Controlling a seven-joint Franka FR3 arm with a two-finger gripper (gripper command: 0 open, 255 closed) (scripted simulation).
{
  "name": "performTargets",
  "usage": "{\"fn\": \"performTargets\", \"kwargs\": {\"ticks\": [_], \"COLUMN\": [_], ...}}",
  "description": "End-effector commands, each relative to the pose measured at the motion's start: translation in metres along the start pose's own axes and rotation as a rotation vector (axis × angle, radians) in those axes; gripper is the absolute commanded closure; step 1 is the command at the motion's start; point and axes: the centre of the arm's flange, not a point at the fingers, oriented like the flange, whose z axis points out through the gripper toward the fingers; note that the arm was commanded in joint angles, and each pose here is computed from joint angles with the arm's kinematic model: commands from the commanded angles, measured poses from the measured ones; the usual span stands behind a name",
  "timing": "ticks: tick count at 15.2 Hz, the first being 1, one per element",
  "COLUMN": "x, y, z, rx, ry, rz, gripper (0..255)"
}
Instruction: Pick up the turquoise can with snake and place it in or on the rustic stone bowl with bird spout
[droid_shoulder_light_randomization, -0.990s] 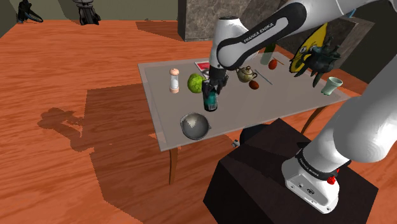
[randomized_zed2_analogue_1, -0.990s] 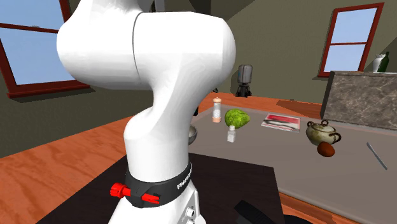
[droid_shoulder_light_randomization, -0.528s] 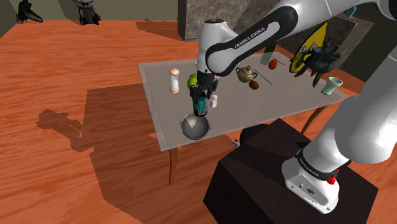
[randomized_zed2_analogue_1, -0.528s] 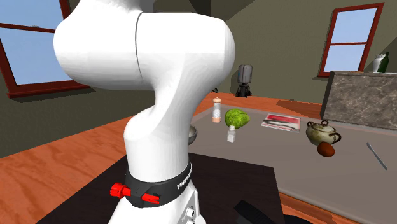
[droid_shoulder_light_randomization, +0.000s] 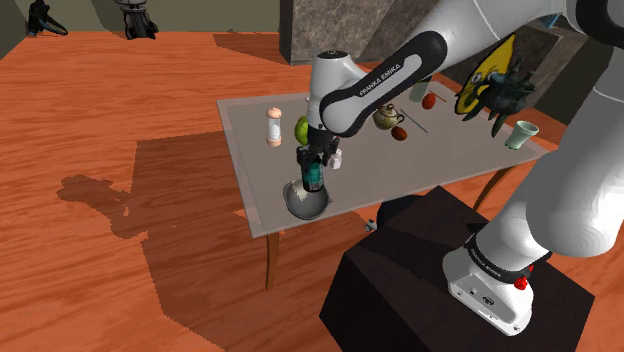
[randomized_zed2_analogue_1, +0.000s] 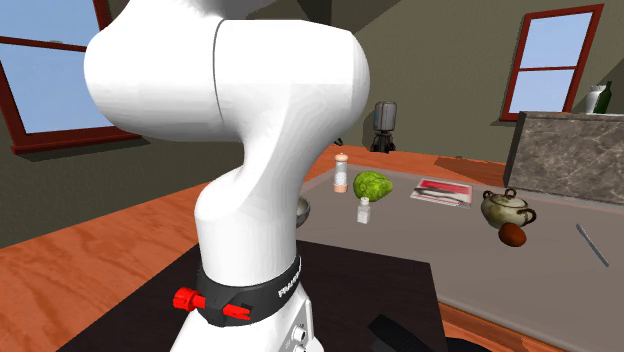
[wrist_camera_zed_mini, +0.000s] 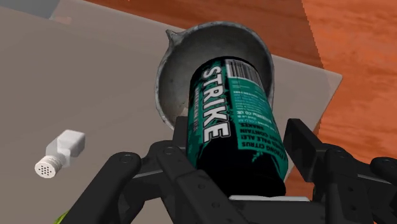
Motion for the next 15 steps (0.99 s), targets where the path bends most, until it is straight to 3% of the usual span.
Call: {"fn": "performTargets", "kwargs": {"ticks": [1, 8, 15], "x": [-0.001, -0.001, -0.001], "y": [0.001, 0.001, 0.001], "z": [0.01, 0.05, 0.05], "rx": [0.0, 0.0, 0.0], "ry": [0.001, 0.001, 0.001], "rz": [0.0, 0.0, 0.0], "gripper": [255, 255, 255]}}
